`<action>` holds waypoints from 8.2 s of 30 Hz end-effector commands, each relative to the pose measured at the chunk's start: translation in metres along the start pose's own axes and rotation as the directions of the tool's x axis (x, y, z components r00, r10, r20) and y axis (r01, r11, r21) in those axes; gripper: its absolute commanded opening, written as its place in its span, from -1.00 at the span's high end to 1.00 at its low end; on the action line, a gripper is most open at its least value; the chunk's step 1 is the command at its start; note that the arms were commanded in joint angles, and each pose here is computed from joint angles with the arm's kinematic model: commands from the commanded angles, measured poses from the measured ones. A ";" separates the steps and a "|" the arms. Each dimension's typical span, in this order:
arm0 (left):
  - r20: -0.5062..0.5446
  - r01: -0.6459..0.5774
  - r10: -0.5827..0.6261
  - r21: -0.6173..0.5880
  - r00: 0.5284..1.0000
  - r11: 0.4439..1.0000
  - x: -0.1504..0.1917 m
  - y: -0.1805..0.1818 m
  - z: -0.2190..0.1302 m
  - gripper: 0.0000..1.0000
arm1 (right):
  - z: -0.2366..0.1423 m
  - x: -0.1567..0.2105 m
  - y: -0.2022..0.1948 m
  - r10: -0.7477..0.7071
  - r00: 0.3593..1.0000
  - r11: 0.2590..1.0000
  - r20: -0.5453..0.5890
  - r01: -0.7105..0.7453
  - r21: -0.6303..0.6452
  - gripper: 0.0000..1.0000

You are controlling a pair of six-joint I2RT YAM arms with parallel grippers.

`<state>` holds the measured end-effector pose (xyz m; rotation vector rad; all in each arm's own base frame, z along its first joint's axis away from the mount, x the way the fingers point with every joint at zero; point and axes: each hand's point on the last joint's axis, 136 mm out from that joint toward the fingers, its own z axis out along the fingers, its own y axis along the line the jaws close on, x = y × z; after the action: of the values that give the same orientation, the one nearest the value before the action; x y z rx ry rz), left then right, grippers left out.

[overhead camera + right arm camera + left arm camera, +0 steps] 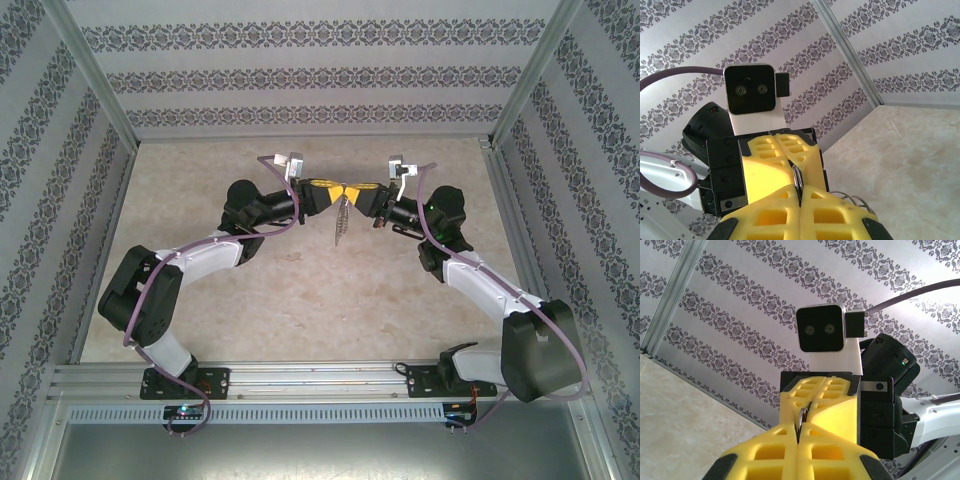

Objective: Put the keys on the keyring

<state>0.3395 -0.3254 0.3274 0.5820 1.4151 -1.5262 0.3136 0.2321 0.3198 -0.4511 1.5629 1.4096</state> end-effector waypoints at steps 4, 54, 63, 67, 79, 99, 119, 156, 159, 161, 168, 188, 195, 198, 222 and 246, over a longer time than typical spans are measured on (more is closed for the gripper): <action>0.056 -0.085 0.082 0.050 0.995 0.995 -0.023 -0.017 0.002 1.00 | 0.001 -0.010 0.007 -0.035 0.999 0.999 0.024 0.035 -0.015 1.00; -0.460 -0.237 0.158 -0.120 0.874 0.964 0.017 0.007 -0.043 -0.38 | 0.007 0.037 -0.010 -0.240 0.886 0.965 -0.397 0.262 0.000 1.00; -0.499 -0.190 0.128 -0.075 0.857 0.979 0.022 0.005 -0.045 -0.03 | 0.010 0.035 0.000 -0.202 0.901 0.979 -0.385 0.179 -0.094 1.00; -0.506 -0.171 0.114 -0.068 0.855 0.983 0.024 0.008 -0.042 0.02 | 0.010 0.034 0.005 -0.194 0.905 0.980 -0.378 0.160 -0.120 1.00; -0.486 -0.118 0.086 -0.036 0.870 0.992 0.024 0.010 -0.035 0.20 | 0.015 0.036 0.007 -0.189 0.906 0.980 -0.379 0.150 -0.130 1.00; -0.479 -0.075 0.071 0.011 0.875 0.997 0.030 0.006 -0.029 0.67 | 0.024 0.039 0.005 -0.195 0.902 0.979 -0.385 0.157 -0.127 1.00; -0.504 -0.045 0.053 0.029 0.862 0.999 0.041 0.000 -0.036 0.91 | 0.022 0.035 -0.003 -0.192 0.907 0.981 -0.374 0.169 -0.095 1.00; -0.107 -0.228 0.224 -0.026 0.969 0.973 -0.015 -0.018 -0.031 1.00 | -0.016 0.048 -0.023 -0.240 0.946 0.920 -0.219 0.293 0.258 -0.07; -0.109 -0.213 0.210 -0.011 0.972 0.977 -0.014 -0.020 -0.029 1.00 | -0.009 0.046 -0.022 -0.262 0.939 0.913 -0.224 0.317 0.259 -0.07; -0.114 -0.207 0.206 -0.001 0.972 0.978 -0.013 -0.021 -0.027 1.00 | -0.004 0.046 -0.021 -0.267 0.936 0.913 -0.231 0.323 0.251 -0.07; -0.141 -0.190 0.190 0.014 0.972 0.982 -0.009 -0.023 -0.025 1.00 | 0.010 0.041 -0.016 -0.295 0.927 0.910 -0.233 0.347 0.229 -0.07; -0.168 -0.170 0.176 0.045 0.970 0.984 -0.006 -0.025 -0.019 1.00 | 0.018 0.041 -0.011 -0.315 0.914 0.911 -0.256 0.367 0.189 0.63; -0.159 -0.175 0.179 0.040 0.971 0.984 -0.008 -0.024 -0.018 1.00 | 0.016 0.047 -0.010 -0.315 0.911 0.913 -0.267 0.368 0.179 1.00; -0.154 -0.178 0.182 0.040 0.971 0.983 -0.009 -0.024 -0.018 1.00 | 0.016 0.050 -0.010 -0.311 0.910 0.915 -0.275 0.365 0.173 1.00; -0.122 -0.184 0.187 0.038 0.975 0.982 -0.017 -0.023 -0.015 1.00 | 0.012 0.091 -0.001 -0.271 0.886 0.944 -0.375 0.321 0.077 1.00; -0.123 -0.172 0.177 0.049 0.977 0.984 -0.014 -0.024 -0.016 1.00 | -0.038 0.034 -0.002 -0.243 0.947 0.931 -0.208 0.288 0.224 0.07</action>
<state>0.3266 -0.3064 0.3224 0.7869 1.5020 -1.4026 0.2855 0.2149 0.2692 -0.6740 1.7719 0.9481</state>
